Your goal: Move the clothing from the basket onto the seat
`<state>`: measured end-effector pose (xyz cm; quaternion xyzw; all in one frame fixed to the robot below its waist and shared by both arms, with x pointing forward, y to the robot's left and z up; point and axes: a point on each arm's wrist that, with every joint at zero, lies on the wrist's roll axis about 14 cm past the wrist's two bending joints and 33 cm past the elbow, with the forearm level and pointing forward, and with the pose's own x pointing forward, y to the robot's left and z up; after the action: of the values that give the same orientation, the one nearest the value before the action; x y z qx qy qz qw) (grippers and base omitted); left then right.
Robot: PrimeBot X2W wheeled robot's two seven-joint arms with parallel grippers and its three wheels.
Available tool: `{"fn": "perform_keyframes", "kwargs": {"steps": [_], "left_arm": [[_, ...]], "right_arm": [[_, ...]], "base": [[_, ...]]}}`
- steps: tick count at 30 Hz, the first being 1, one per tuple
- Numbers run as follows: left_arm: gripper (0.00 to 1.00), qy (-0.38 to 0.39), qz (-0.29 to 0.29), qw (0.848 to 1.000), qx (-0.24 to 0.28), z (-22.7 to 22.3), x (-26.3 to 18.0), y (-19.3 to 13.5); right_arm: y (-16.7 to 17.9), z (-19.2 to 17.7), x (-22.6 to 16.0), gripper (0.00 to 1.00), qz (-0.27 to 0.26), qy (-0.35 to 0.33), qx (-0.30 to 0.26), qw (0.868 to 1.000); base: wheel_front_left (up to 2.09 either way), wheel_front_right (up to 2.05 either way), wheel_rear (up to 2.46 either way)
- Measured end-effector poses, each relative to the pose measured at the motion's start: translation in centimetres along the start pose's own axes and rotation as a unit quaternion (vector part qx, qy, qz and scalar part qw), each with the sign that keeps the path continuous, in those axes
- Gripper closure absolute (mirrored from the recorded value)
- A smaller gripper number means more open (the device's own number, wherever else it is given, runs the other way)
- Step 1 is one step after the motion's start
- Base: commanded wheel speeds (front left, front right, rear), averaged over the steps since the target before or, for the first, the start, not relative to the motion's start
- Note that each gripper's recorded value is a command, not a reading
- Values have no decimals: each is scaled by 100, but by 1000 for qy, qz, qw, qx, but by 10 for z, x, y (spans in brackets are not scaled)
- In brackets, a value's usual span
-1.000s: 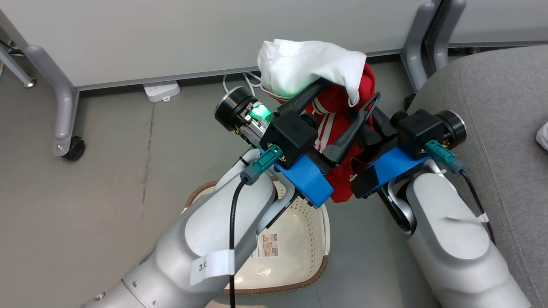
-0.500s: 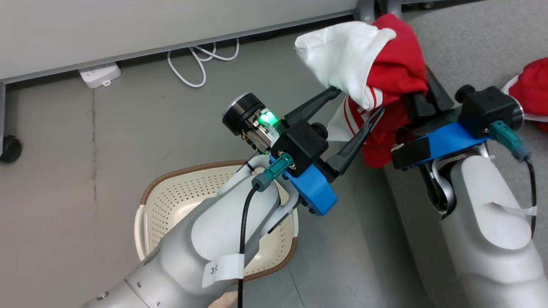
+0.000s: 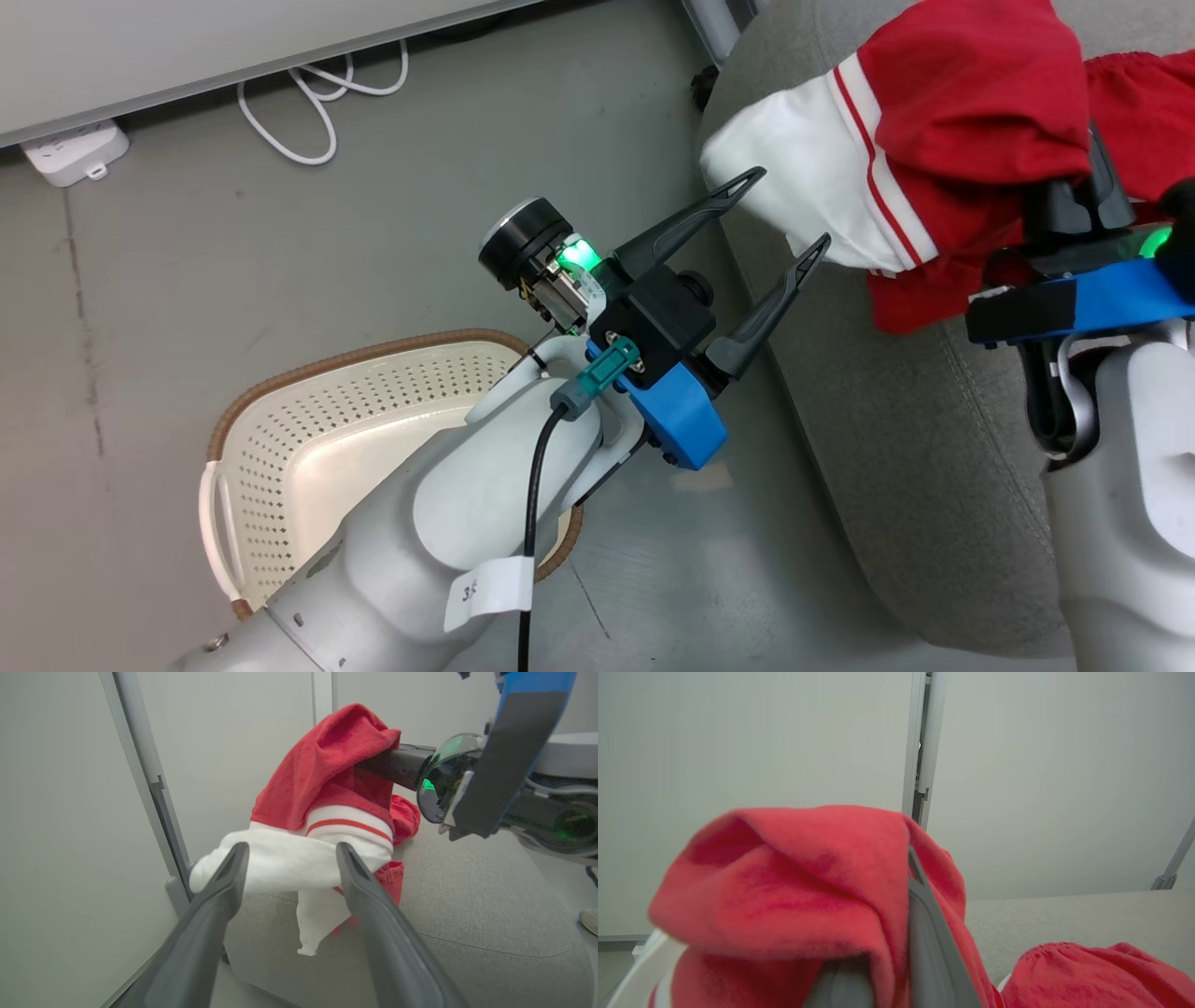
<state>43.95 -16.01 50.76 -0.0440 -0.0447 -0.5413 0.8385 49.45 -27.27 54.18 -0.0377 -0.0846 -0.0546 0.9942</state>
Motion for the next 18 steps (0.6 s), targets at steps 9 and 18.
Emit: {"fn": "perform_keyframes", "kwargs": {"steps": [9, 18], "left_arm": [[0, 6, -44, 999, -13, -15, 13, -24], [0, 13, -70, 997, -22, -24, 17, -42]], "right_arm": [[-56, -1, -33, 100, -75, 10, -26, 997], [-88, -11, -69, 100, -122, 36, -41, 991]], "base": [[0, 0, 0], [0, 0, 0]]}}
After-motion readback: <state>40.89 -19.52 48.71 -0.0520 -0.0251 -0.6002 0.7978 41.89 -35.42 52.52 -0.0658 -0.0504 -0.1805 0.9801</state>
